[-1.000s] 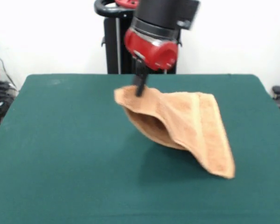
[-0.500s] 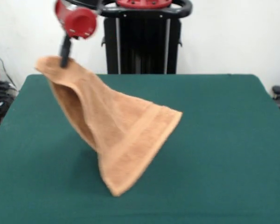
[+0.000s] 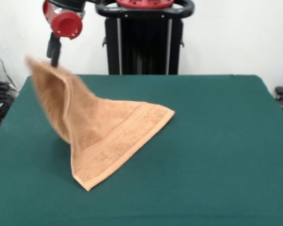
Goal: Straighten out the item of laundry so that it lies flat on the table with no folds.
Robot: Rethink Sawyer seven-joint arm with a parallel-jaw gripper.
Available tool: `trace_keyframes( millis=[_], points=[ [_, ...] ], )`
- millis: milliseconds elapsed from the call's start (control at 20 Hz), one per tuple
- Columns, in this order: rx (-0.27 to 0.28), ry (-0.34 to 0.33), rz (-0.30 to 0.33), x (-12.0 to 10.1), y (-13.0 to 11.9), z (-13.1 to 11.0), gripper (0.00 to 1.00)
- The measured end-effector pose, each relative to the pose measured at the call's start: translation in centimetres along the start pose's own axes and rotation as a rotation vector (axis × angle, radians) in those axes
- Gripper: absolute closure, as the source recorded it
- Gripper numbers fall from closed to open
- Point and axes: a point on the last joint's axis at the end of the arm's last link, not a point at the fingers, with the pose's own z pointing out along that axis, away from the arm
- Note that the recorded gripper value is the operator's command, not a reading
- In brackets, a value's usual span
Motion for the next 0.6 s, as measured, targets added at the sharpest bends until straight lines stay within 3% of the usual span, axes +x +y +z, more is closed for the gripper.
trace_keyframes(
  millis=[300,600],
  points=[
    [-0.016,0.014,-0.032,2.1,0.6,0.2,0.00],
    [-0.059,0.004,-0.089,4.8,2.9,-0.8,0.00]
  ],
)
